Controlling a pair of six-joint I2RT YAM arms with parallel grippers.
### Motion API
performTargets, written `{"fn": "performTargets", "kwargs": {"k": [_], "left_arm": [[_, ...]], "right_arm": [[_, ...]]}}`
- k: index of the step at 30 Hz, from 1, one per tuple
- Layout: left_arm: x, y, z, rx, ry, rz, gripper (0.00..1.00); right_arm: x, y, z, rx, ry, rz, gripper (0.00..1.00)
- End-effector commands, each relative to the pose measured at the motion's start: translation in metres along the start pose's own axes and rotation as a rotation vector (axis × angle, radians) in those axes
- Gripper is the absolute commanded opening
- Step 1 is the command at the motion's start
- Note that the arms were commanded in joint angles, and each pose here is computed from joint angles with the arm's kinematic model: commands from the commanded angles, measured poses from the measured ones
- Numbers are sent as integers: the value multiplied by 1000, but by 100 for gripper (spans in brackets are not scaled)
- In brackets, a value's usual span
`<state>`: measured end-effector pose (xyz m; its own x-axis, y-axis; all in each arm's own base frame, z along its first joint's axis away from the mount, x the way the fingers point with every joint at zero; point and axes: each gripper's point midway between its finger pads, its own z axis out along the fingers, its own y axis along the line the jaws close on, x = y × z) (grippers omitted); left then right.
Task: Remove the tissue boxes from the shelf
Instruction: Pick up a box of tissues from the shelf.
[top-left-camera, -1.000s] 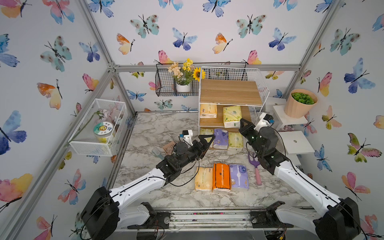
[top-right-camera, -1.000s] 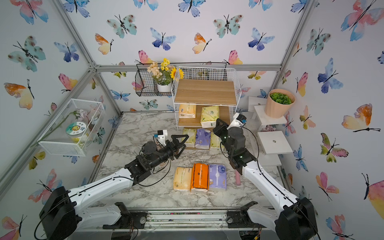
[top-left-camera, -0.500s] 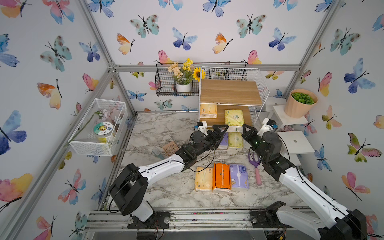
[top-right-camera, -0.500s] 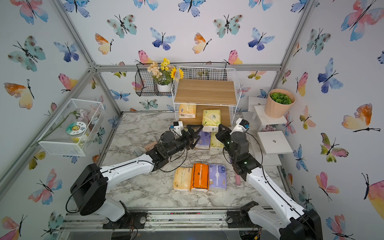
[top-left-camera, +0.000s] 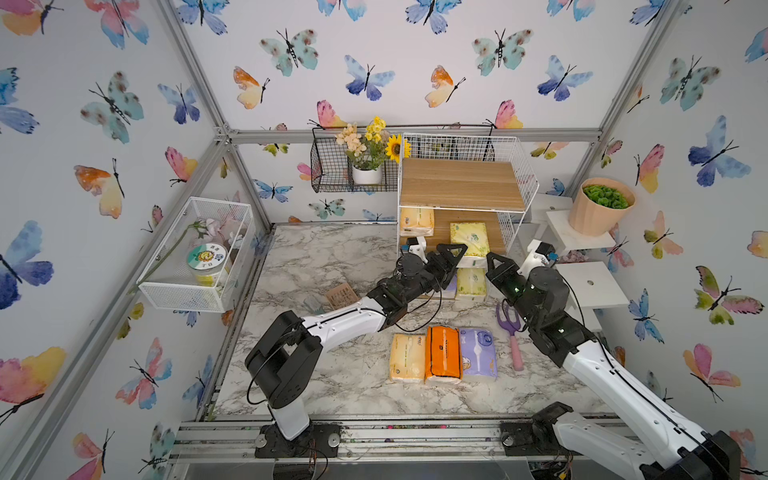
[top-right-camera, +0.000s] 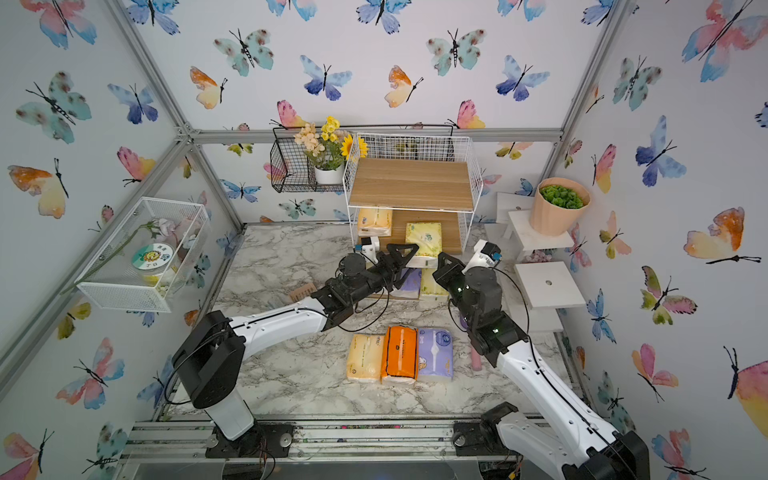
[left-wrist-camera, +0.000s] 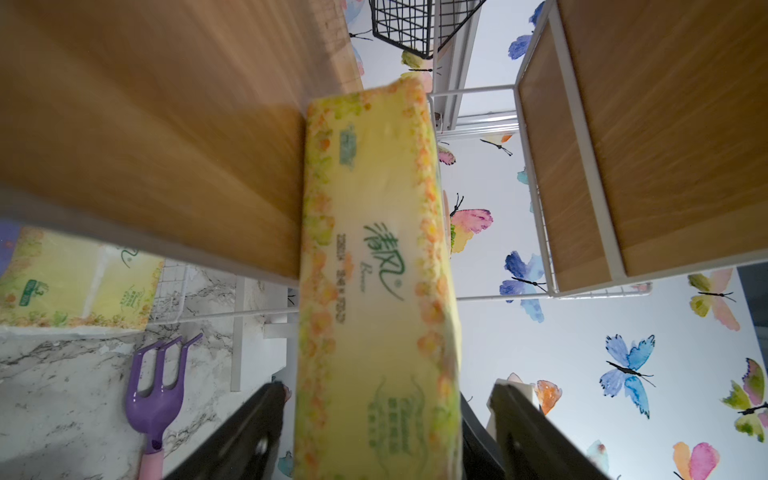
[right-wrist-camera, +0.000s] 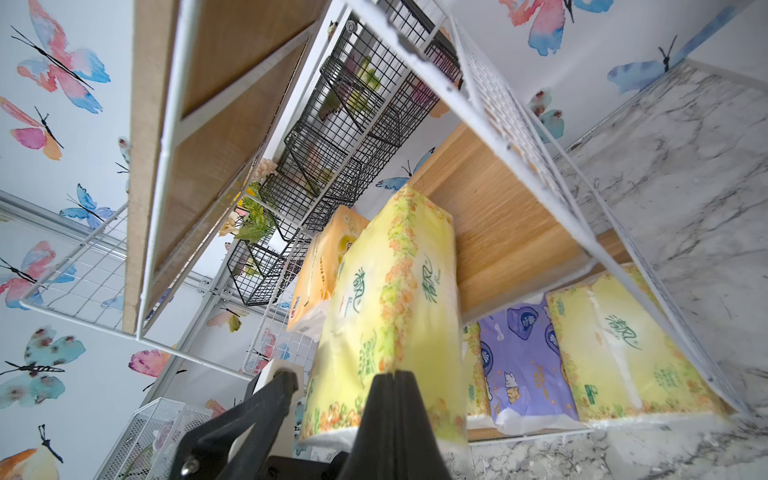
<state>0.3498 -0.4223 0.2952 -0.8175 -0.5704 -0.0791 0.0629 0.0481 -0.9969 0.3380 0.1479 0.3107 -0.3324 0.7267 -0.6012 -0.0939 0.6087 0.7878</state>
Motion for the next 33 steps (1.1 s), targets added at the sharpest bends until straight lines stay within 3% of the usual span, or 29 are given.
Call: {"fn": "performTargets", "kwargs": {"k": [1,7,10,11,17,23,27,33], "left_arm": [[5,-8,6,42,31,9,67],[5,-9,7,47,35,23,46],[6,-13,6,54,35,60,42],[6,-15,6,54,36,80,40],[11,-29,-2,59,60,183,40],[28,-35,-20,71,106,240,41],[34,-37,-43,83,116,275,41],[42,-40,-84,108,135,310,41]], "right_arm": [[6,-4,-4,0,26,19,2],[5,-8,-7,18,23,15,6],[2,-9,-8,43,19,22,39],[1,-8,-9,48,22,17,44],[-1,-4,-22,93,75,-70,62],[-2,-3,-41,110,116,-128,89],[8,-8,-51,97,152,-124,90],[34,9,-50,-30,284,-133,94]]}}
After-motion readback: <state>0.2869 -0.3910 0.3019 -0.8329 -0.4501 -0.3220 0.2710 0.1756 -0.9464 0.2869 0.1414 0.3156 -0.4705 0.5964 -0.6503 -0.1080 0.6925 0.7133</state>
